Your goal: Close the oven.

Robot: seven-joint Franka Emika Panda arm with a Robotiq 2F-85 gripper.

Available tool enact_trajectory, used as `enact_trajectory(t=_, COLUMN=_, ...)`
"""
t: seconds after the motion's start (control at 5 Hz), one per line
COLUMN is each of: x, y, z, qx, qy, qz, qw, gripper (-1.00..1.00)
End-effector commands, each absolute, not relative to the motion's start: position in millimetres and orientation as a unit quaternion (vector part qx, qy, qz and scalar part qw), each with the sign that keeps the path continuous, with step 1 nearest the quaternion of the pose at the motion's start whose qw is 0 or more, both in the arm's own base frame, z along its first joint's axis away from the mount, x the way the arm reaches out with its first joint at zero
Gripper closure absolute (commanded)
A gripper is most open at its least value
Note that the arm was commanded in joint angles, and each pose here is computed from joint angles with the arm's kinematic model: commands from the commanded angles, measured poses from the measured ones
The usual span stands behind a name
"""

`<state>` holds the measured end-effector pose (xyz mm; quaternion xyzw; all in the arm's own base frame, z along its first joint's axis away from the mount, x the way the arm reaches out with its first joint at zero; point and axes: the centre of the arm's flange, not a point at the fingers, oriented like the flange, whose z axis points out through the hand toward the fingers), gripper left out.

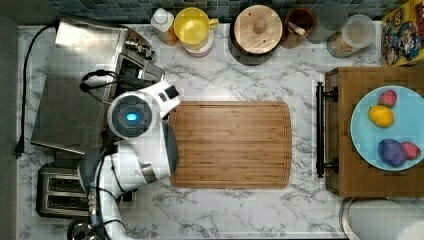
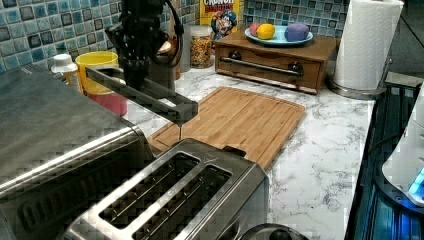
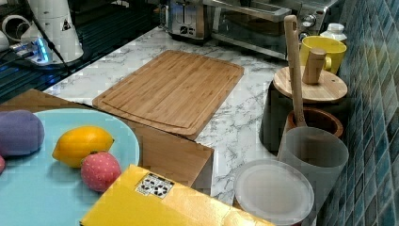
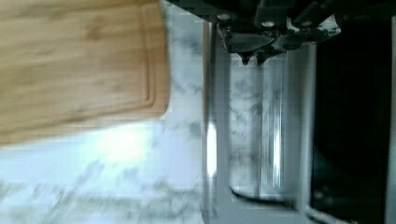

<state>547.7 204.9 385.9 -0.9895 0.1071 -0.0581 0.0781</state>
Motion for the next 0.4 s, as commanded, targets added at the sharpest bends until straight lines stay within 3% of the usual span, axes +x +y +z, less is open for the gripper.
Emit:
enact_trajectory(t=0.2, x=595.8, y=294.1, z=509.8, qx=-0.987, qy=0.127, qz=-0.093, qw=0.045, gripper=1.00)
enact_trajectory(t=0.4, x=610.8, y=314.0, z=489.1, qx=-0.990, qy=0.128, qz=-0.056, qw=0.021, gripper=1.00)
